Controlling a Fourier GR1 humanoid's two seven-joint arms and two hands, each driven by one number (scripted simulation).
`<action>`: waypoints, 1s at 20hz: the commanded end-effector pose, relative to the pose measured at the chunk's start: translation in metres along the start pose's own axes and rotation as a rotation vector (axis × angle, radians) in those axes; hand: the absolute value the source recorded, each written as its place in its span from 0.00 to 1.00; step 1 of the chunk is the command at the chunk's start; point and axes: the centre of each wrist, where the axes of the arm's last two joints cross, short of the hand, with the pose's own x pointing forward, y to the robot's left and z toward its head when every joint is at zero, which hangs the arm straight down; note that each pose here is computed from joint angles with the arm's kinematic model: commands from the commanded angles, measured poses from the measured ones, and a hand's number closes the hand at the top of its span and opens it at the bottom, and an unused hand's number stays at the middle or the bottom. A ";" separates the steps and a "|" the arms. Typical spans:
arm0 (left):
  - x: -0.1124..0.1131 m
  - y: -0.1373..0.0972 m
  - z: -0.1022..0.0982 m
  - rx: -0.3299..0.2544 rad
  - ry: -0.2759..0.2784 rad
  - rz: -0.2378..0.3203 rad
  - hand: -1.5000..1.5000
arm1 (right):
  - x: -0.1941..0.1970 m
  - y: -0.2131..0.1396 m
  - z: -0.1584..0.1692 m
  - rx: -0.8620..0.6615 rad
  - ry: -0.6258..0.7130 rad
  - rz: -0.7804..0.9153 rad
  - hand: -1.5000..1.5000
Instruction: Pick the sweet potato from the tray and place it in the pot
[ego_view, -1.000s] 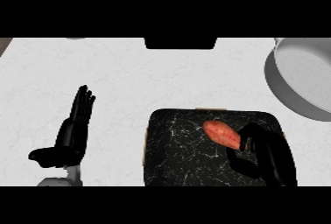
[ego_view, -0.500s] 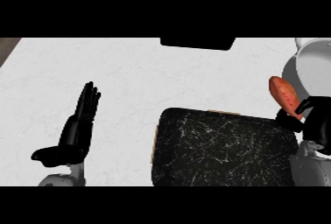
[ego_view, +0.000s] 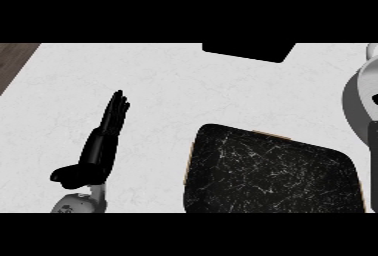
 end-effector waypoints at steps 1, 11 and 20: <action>0.002 -0.007 -0.005 -0.033 0.011 0.006 0.50 | 0.034 -0.021 -0.027 -0.086 0.214 0.078 1.00; -0.001 -0.002 -0.009 0.004 0.021 0.010 0.50 | 0.075 -0.027 -0.054 -0.136 0.362 0.182 1.00; -0.016 0.006 0.006 0.064 0.052 0.008 0.50 | 0.076 0.005 -0.057 -0.107 0.399 0.211 1.00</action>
